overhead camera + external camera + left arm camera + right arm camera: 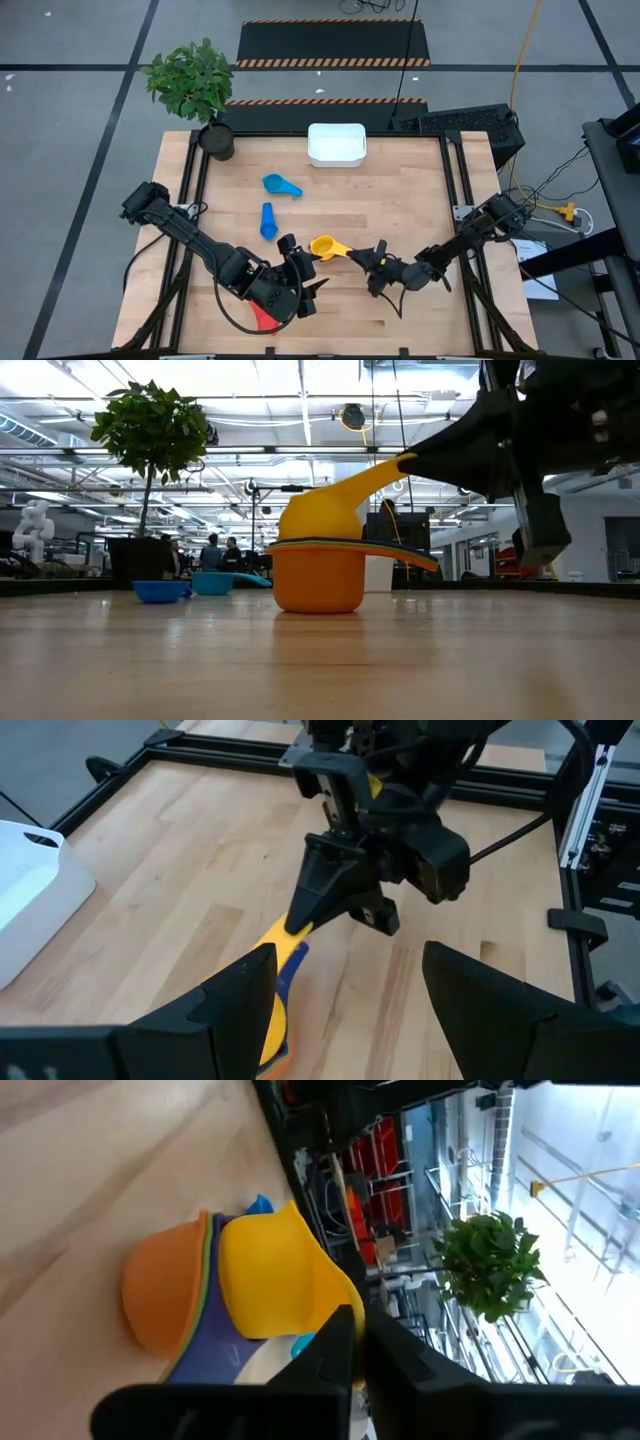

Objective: Nest measuring cups in basket
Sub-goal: Stack the yellow measuring cup on top of the dark blue measuring cup

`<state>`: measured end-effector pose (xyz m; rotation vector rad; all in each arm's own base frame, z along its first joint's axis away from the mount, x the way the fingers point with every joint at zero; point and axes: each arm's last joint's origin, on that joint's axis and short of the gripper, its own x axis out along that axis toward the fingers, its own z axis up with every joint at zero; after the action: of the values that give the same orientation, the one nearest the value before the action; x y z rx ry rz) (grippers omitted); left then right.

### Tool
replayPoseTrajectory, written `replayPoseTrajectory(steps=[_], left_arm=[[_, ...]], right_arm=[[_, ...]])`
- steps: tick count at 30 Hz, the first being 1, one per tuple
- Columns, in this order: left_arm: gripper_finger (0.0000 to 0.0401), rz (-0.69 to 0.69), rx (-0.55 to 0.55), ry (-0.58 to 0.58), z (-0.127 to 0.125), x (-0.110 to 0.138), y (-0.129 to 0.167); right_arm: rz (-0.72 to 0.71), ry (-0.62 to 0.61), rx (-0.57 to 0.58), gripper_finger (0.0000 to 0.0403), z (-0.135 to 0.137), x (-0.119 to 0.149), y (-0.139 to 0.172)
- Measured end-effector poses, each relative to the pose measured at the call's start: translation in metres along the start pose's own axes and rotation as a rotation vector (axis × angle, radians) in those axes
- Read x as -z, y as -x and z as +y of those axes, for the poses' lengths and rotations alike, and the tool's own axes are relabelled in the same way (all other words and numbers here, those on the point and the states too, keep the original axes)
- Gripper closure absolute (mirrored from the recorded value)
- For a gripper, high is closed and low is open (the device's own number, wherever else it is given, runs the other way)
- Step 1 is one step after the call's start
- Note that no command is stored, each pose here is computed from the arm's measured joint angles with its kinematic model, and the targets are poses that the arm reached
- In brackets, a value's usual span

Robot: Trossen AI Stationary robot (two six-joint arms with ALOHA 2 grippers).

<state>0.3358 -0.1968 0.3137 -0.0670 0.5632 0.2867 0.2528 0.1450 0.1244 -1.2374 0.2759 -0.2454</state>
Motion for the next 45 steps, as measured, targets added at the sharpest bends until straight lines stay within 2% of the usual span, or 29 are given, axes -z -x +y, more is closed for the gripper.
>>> replayPoseTrajectory(steps=[8, 18, 25, 31, 37, 40, 45], left_arm=[[0.0146, 0.000, 0.000, 0.005, 0.000, 0.000, 0.000], [0.0146, 0.001, 0.016, -0.006, -0.005, 0.003, 0.005], [0.0146, 0.000, 0.028, -0.011, -0.009, 0.005, 0.008], [0.0146, 0.000, 0.028, -0.010, -0.009, 0.005, 0.008], [0.0146, 0.000, 0.028, -0.013, -0.009, 0.005, 0.008], [0.0146, 0.000, 0.028, -0.014, -0.009, 0.005, 0.008], [0.0146, 0.000, 0.027, -0.015, -0.009, 0.005, 0.008]], right_arm=[[0.020, -0.044, -0.001, 0.0366, 0.000, 0.004, -0.004], [0.037, -0.111, -0.040, 0.0306, 0.005, 0.006, -0.004], [0.074, -0.141, -0.107, 0.0262, 0.015, 0.011, -0.003], [0.107, -0.229, -0.163, 0.0216, 0.013, 0.014, 0.002], [0.087, -0.385, -0.208, 0.0186, -0.013, 0.012, 0.008], [0.080, -0.531, -0.280, 0.0182, -0.030, 0.017, 0.010], [0.180, -0.763, -0.414, 0.0186, -0.049, 0.038, 0.009]])
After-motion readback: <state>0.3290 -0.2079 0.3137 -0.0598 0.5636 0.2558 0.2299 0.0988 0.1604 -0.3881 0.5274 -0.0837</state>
